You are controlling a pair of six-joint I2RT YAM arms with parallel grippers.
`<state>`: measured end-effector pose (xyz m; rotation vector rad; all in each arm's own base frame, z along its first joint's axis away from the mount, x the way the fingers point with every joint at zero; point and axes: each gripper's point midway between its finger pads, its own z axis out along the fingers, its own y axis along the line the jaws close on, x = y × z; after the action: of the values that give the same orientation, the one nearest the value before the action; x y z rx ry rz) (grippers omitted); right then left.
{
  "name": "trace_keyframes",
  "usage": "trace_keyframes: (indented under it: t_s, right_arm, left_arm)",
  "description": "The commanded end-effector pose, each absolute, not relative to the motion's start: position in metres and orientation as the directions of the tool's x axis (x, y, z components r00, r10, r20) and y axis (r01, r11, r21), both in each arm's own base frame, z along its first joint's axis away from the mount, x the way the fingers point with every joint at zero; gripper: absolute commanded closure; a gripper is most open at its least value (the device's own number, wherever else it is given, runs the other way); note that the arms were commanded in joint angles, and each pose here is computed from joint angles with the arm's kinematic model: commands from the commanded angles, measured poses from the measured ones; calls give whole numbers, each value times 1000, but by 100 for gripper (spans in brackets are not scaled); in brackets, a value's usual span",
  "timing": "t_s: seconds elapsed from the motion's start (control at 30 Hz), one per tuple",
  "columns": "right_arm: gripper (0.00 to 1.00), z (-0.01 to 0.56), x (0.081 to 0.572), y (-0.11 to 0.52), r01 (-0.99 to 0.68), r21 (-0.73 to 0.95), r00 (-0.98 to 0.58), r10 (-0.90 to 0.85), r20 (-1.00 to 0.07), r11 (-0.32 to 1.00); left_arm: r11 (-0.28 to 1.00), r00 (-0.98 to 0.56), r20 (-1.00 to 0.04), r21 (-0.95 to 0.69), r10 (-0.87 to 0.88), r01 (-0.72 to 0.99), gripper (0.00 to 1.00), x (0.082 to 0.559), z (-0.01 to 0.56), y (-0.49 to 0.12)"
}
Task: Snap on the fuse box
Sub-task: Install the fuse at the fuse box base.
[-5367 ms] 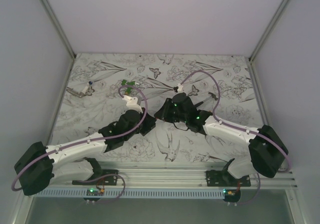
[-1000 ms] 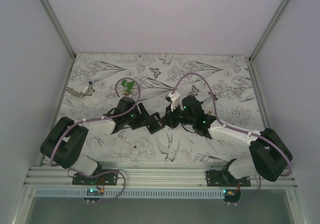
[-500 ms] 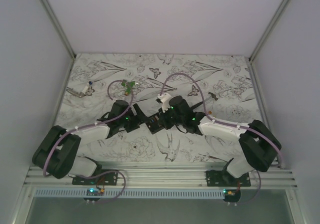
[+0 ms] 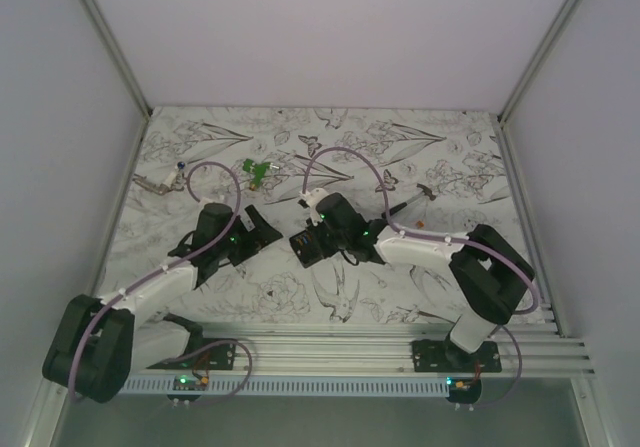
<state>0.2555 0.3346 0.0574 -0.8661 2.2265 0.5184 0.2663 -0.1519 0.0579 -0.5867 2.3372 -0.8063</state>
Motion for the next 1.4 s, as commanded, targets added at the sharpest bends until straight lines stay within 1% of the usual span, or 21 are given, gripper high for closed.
trace_keyframes:
  t_s: [0.0, 0.7, 1.03, 1.37]
  right_arm:
    - [100, 64, 265, 339, -668, 85, -549, -413, -727, 739]
    - [100, 55, 270, 341, -617, 70, -576, -389, -719, 784]
    - [100, 48, 266, 341, -634, 38, -556, -421, -716, 772]
    - [100, 68, 265, 344, -651, 36, -516, -406, -754, 758]
  left_arm:
    - [754, -735, -398, -615, -549, -230, 1, 255, 48, -138]
    - [755, -732, -400, -612, -552, -235, 0, 253, 50, -136]
    - [751, -733, -394, -616, -555, -237, 1, 252, 50, -137]
    - [750, -734, -392, -617, -555, -237, 0, 252, 50, -137]
